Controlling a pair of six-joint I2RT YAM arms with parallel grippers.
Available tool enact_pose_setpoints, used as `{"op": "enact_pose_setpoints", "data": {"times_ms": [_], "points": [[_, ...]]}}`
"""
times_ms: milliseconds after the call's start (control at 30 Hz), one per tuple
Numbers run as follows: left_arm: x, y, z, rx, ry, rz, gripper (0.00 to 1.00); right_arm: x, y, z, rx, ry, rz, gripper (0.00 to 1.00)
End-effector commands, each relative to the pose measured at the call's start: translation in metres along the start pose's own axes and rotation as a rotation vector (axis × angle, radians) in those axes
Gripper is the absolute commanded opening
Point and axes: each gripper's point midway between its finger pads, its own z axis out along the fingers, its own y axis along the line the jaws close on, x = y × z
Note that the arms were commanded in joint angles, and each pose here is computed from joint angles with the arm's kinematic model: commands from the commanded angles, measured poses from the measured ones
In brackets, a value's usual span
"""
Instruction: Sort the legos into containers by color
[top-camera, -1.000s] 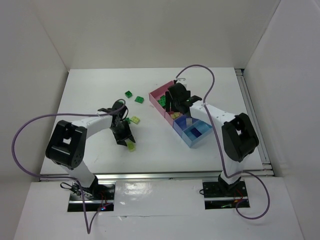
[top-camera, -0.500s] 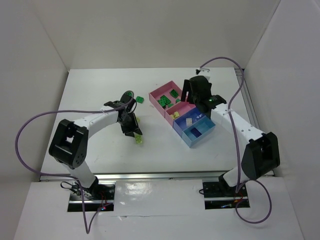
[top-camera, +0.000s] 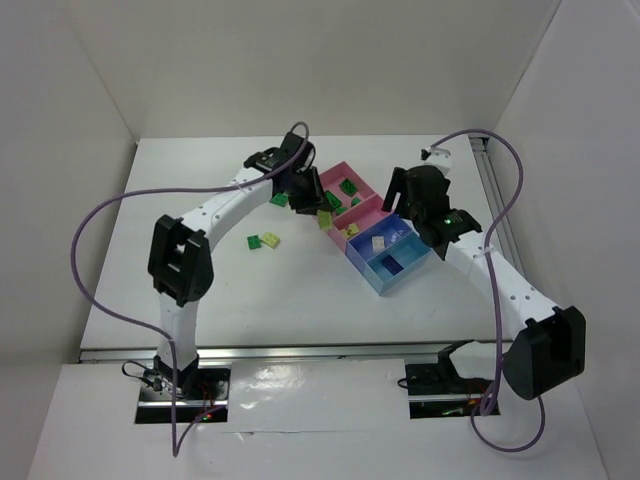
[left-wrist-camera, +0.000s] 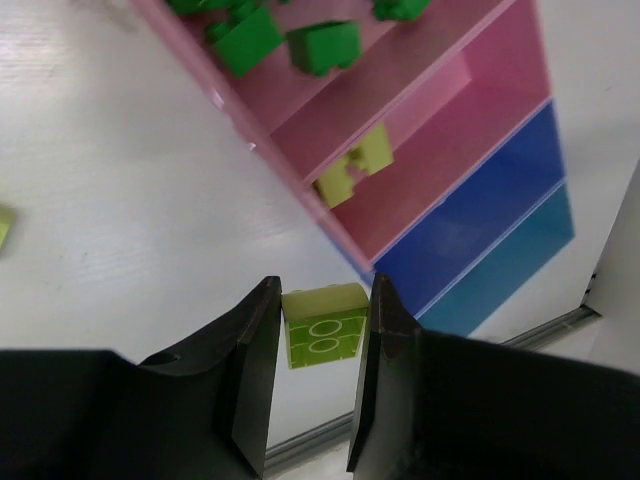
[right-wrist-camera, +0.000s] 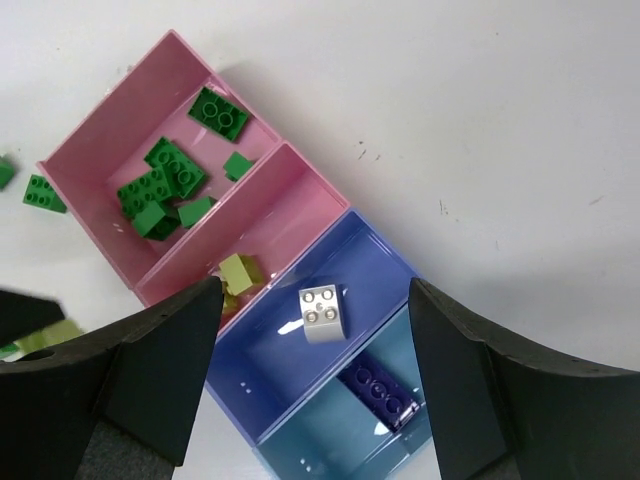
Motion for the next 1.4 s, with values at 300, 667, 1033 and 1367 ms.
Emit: {"op": "enact_pose_setpoints", "data": {"times_ms": [300,667,1033,1367], "points": [[-0.035,-0.090,0.046,0.168,-0.012,0.089,0.69,-0.012,-0.027,-0.006,0.036,-0.019,0.050,0.82],[-0.050,0.017,-0.023,-0.069,-0.132,0.062,0.63,0.003,0.043,-0.001,-0.261,0.050,-0.017,0.80],[-0.010,0.211,-0.063,-0.370,-0.086,-0.208,0.82,0.105,0.229,0.000,-0.711,0.221,-0.532,0.83],[0.005,0.238,-0.042,-0.342,-0.001,-0.250,0.81,0.170,0.291,0.055,-0.773,0.347,-0.621,0.84]]}}
